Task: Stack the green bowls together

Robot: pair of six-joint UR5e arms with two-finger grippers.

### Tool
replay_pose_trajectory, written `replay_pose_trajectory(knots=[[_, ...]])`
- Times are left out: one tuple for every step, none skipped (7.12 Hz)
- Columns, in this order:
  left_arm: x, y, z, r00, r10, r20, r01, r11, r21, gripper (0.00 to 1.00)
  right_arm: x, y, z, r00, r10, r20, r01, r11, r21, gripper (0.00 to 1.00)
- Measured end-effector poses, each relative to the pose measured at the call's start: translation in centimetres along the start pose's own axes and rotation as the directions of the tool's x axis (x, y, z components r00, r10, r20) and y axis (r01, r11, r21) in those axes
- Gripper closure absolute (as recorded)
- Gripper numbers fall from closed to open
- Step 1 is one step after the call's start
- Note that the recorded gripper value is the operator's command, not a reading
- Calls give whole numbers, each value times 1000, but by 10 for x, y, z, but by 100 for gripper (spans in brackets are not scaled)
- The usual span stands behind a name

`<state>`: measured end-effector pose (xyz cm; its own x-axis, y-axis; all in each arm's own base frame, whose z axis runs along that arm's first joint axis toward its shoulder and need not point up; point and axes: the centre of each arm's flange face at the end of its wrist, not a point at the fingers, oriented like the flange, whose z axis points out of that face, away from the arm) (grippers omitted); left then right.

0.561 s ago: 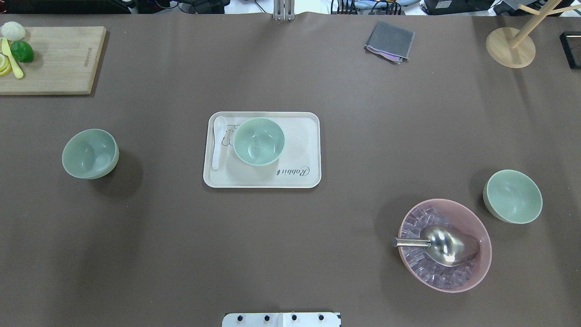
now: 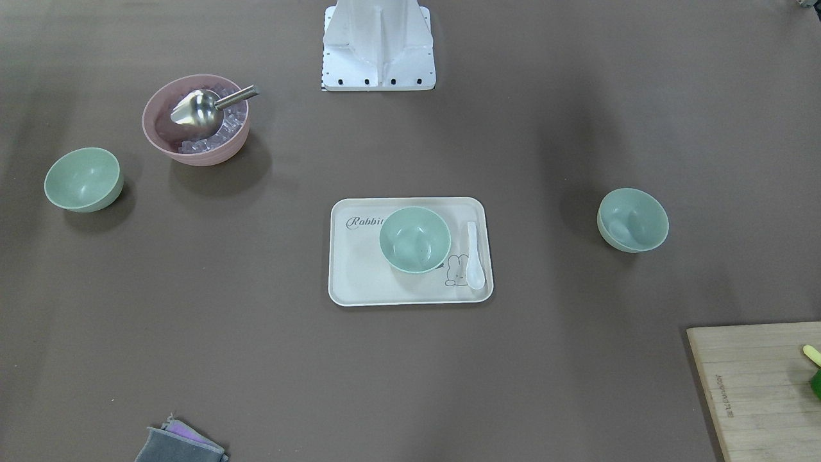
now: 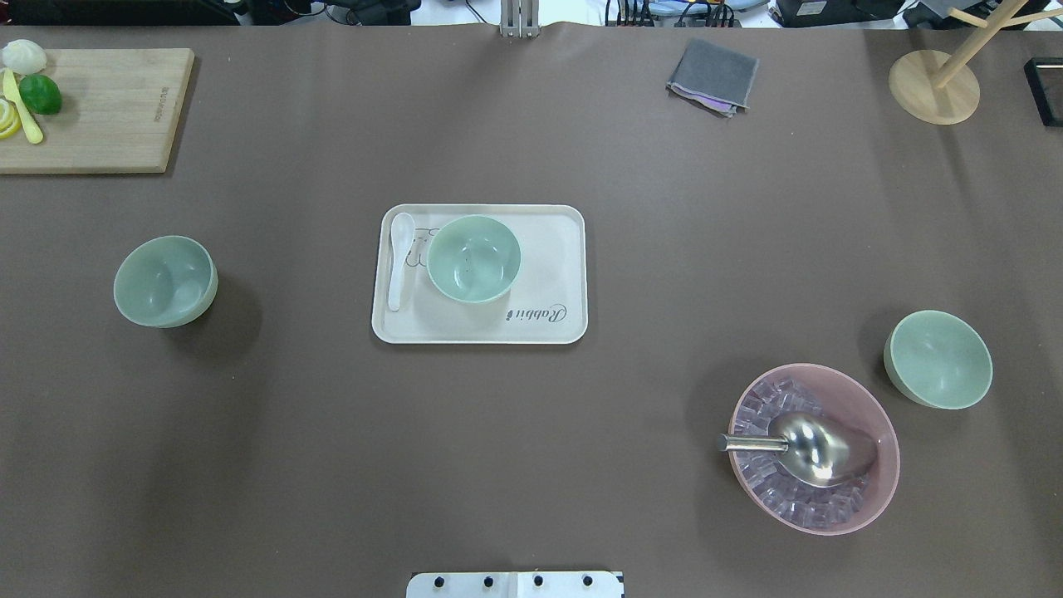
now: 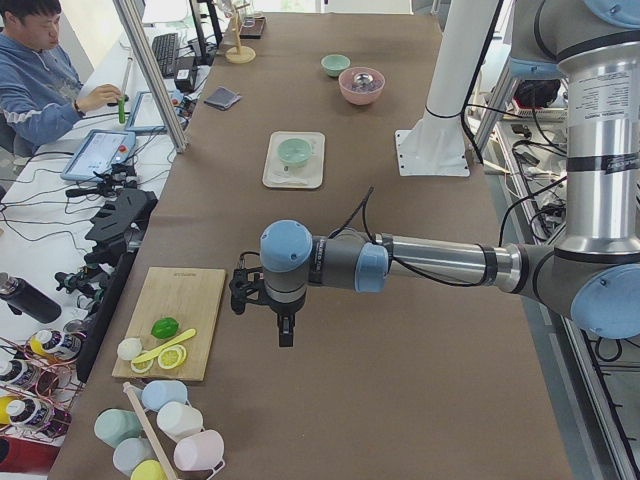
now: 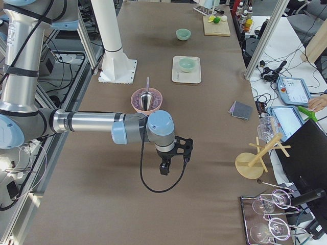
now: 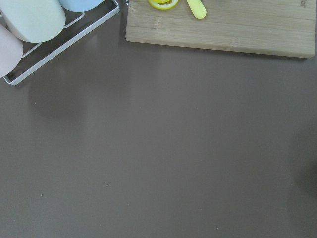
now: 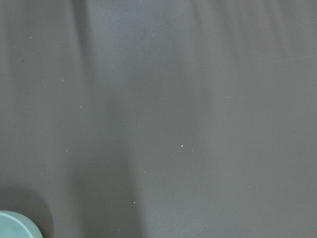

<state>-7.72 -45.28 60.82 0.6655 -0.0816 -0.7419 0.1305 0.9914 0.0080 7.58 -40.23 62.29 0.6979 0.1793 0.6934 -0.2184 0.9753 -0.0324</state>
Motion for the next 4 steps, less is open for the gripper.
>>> replay_pose_trajectory(knots=[[0,0,0,1000,1,0,-1,1000,0,1,0,0,0,1000,0,0,0,1000,0,0],[0,0,0,1000,2,-1,-2,1000,0,1,0,0,0,1000,-1,0,1,1000,1,0],[0,1,0,1000,4,-1,-4,1000,2,1,0,0,0,1000,-1,1,1,1000,1,0],[1,1,-1,1000,5,-1,-5,1000,3,1,0,0,0,1000,-1,3,1,1000,1,0]])
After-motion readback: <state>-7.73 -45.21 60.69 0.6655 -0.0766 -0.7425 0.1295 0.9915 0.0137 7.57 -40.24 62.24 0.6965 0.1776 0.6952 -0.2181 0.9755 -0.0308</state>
